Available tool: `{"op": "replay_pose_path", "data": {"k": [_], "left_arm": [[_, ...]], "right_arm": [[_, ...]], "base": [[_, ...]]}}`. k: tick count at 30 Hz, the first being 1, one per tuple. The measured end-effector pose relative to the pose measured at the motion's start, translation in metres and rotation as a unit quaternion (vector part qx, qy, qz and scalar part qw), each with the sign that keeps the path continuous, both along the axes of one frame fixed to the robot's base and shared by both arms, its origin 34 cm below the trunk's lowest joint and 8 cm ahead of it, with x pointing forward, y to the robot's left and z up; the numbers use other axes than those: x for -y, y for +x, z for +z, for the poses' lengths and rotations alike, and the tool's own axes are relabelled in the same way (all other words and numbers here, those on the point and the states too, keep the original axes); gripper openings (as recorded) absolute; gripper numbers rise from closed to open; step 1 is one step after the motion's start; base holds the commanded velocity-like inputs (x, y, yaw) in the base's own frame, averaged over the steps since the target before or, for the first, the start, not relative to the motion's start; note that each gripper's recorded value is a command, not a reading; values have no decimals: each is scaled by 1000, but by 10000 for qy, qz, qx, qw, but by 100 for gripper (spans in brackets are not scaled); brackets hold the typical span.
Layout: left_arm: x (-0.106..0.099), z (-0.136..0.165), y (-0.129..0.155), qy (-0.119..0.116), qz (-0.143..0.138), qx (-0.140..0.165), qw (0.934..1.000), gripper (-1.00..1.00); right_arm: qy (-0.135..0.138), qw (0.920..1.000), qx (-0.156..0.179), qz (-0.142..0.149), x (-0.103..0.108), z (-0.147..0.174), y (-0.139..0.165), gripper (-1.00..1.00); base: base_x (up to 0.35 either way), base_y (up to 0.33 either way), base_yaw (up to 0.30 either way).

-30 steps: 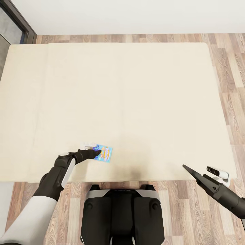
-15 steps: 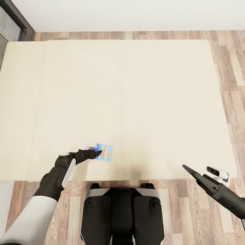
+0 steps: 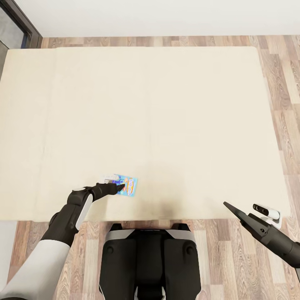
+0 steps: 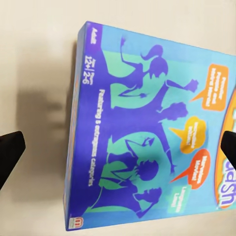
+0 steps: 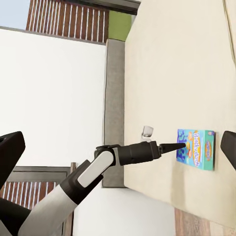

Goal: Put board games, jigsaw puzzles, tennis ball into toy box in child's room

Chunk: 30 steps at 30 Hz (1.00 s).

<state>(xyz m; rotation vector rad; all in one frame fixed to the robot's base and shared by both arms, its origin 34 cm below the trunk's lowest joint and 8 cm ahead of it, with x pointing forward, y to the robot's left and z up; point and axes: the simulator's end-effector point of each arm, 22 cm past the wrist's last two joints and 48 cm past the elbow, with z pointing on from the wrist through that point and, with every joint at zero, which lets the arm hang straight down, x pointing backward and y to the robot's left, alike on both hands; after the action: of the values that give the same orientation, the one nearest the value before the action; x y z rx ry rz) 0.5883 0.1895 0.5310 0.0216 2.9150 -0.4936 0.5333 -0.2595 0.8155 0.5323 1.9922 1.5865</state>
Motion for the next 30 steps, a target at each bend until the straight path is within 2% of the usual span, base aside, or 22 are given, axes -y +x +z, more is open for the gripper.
{"op": "replay_pose_path", "data": {"k": [11,20,30], "left_arm": [[1,0,0,-11,0,8,10000,100],[2,0,1,-10,-3,9,10000,100],[2,1,0,-11,-2,8,10000,100]], "right_arm": [[-1,10000,0,-1,0,0,0,100],[5,10000,7,-2,0,0,0,100],[3,10000,-3,-7,0,0,0,100]], "base": [[0,-3,0],[0,-164,0],[0,-14,0]]}}
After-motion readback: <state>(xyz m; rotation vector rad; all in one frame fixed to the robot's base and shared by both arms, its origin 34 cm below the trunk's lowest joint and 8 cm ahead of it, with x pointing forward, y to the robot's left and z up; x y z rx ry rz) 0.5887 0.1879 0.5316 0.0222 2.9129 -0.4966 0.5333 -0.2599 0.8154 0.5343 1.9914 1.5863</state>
